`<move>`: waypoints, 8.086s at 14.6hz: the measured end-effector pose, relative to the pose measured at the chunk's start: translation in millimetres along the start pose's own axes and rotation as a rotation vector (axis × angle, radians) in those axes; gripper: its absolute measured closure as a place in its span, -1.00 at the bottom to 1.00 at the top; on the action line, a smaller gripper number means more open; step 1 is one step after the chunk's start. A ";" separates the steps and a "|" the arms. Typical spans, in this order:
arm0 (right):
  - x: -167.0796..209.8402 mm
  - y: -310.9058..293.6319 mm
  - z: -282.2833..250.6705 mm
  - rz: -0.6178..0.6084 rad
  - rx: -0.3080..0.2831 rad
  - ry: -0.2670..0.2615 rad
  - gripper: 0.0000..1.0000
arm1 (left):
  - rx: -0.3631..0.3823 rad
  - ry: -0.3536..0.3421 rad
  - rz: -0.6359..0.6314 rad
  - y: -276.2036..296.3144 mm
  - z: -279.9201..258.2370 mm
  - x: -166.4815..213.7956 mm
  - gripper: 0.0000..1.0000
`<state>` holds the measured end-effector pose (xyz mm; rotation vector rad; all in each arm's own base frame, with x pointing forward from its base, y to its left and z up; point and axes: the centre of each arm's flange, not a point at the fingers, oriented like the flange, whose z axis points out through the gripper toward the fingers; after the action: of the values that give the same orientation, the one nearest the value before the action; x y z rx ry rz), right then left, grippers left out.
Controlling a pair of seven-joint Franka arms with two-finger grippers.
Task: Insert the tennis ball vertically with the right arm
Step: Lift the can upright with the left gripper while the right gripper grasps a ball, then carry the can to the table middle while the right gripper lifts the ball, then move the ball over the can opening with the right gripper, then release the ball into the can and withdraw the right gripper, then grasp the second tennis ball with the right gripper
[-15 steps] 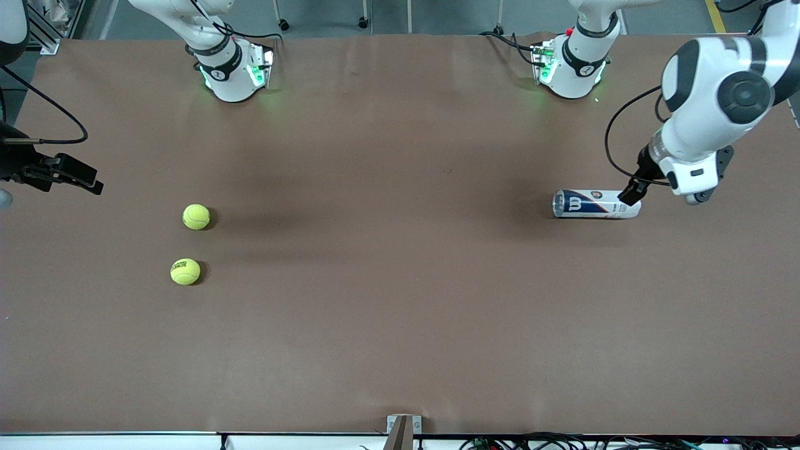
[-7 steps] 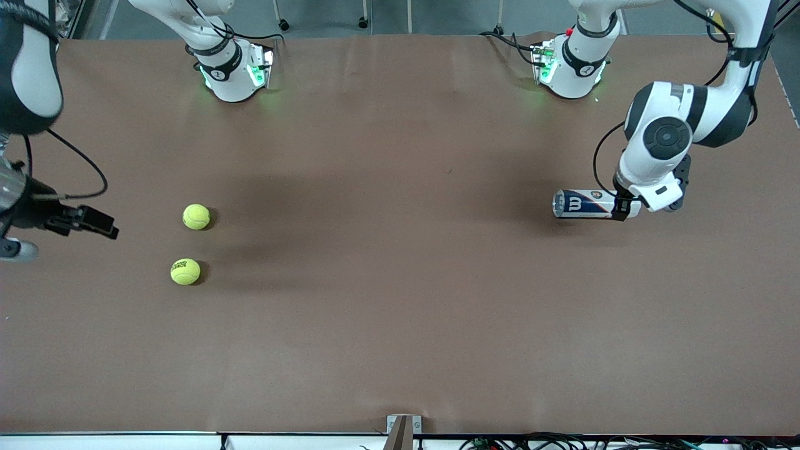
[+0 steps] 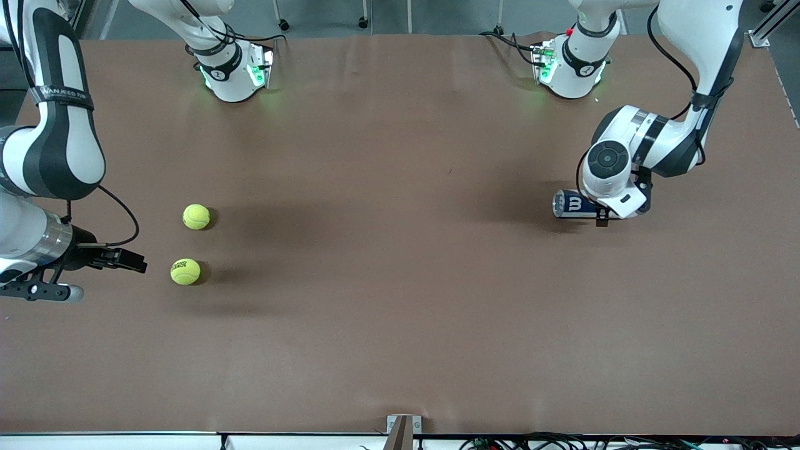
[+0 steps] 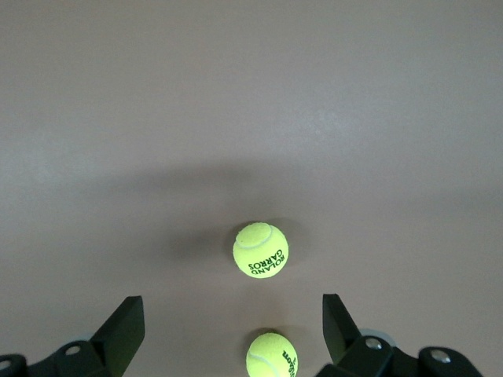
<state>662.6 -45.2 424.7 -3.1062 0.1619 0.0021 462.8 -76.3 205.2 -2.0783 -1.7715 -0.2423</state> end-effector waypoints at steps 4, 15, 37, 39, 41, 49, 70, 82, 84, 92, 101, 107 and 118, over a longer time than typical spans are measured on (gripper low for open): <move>3.3 -2.6 30.6 -0.005 0.000 -0.045 -1.00 | -0.003 0.040 -0.012 -0.7 11.9 -9.1 -1.00; -2.8 5.0 125.3 -0.013 -0.003 -0.126 -1.00 | 0.001 0.078 -0.038 1.0 32.4 -21.8 -0.53; -22.8 15.3 227.6 -0.041 -0.010 -0.127 -0.79 | -0.084 -0.857 0.079 146.6 -172.9 -146.1 -0.44; -22.5 15.2 227.0 -0.050 -0.011 -0.126 -0.40 | -0.105 -0.951 0.074 150.7 -178.7 -159.8 -0.44; -22.3 15.2 226.2 -0.059 -0.010 -0.125 -0.32 | -0.105 -1.032 0.058 155.6 -188.9 -172.4 -0.44; -27.5 -65.3 164.9 -0.093 -0.022 -0.196 -0.31 | -0.184 -1.228 -0.058 163.3 -202.8 -241.1 -0.43; -107.6 -385.8 -14.5 0.332 0.116 -0.173 -0.31 | -0.222 -1.408 -0.034 134.4 -175.8 -399.4 -0.43; -109.7 -405.6 20.6 0.312 0.101 -0.173 -0.31 | -0.236 -1.410 -0.063 146.9 -176.2 -385.4 -0.43; -109.3 -405.5 20.9 0.313 0.102 -0.172 -0.31 | -0.238 -1.411 -0.064 147.5 -177.0 -384.8 -0.43; -109.1 -405.6 20.4 0.313 0.103 -0.170 -0.99 | -0.239 -1.411 -0.064 147.8 -177.2 -384.6 -0.43; -61.8 -291.9 9.7 0.181 -0.037 -0.217 -1.00 | -0.239 -1.411 -0.065 148.0 -177.1 -384.4 -0.46; -38.3 -64.1 34.5 0.040 0.026 -0.297 -1.00 | -0.239 -1.411 -0.065 148.4 -176.9 -383.8 -0.52; -131.3 20.1 174.8 -0.034 0.012 -0.225 -1.00 | -0.236 -1.413 -0.083 152.2 -175.7 -378.6 -0.47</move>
<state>530.0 -46.1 249.7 -3.0656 0.1019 0.3456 563.6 -508.8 192.1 -2.5109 -2.5567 1.3914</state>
